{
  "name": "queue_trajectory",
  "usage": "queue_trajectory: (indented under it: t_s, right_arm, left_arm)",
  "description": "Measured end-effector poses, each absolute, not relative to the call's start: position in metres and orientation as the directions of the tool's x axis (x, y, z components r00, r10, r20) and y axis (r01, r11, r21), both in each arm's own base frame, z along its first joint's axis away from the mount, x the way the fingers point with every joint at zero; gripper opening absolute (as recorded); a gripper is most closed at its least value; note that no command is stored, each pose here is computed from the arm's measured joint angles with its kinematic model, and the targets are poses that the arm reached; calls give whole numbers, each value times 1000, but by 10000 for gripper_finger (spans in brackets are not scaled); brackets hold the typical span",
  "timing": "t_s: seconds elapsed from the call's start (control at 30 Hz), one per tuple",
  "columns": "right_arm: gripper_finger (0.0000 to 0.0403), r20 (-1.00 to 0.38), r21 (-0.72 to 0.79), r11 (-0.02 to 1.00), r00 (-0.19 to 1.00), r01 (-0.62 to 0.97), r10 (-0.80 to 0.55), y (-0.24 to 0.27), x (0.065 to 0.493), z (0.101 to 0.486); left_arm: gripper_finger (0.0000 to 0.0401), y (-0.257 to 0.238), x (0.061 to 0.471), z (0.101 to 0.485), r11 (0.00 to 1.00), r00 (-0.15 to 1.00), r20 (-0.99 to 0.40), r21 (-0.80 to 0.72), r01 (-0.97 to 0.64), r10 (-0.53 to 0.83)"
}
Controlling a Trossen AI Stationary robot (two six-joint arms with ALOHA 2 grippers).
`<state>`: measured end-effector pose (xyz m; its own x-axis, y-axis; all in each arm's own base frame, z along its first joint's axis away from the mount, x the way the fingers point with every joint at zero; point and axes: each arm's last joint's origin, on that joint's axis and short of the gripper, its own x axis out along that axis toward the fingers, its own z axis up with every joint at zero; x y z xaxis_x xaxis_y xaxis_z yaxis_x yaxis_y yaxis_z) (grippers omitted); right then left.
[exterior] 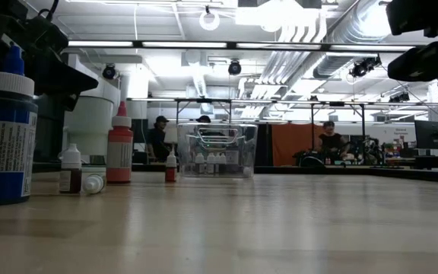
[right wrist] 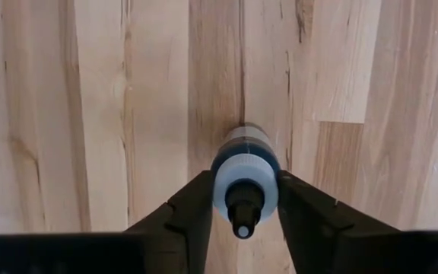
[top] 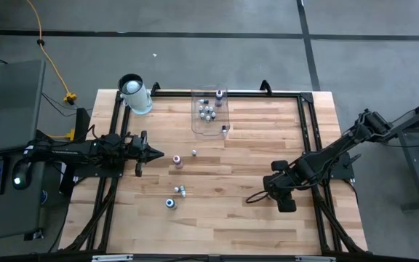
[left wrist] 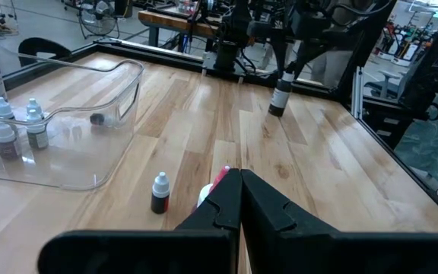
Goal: Pick & Place food coloring
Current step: Put the large black food coloring bottle into the container
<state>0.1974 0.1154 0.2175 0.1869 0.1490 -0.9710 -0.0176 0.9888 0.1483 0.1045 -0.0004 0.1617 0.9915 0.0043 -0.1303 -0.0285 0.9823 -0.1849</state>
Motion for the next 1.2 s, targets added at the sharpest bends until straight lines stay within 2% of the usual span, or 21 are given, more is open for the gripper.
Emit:
queue_trajectory:
  t_s: [0.2, 0.37, 0.63, 0.93, 1.2]
  right_arm:
    - [109, -971, 152, 988, 187, -19, 153, 116, 198, 218]
    - [109, -969, 163, 987, 190, 1, 160, 114, 199, 219]
    - [109, -964, 163, 986, 218, 39, 150, 108, 203, 245]
    - [109, -939, 209, 973, 298, 97, 172, 100, 212, 289]
    - [108, -880, 274, 951, 438, 146, 186, 81, 227, 345]
  left_arm:
    - [1, 0, 105, 162, 982, 991, -130, -185, -28, 4]
    - [1, 0, 105, 162, 982, 991, -131, -185, -29, 4]
    - [1, 0, 105, 162, 982, 991, -131, -185, -28, 4]
    - [1, 0, 105, 162, 982, 991, -130, -185, -29, 5]
    - [1, 0, 105, 162, 982, 991, -130, -185, -29, 5]
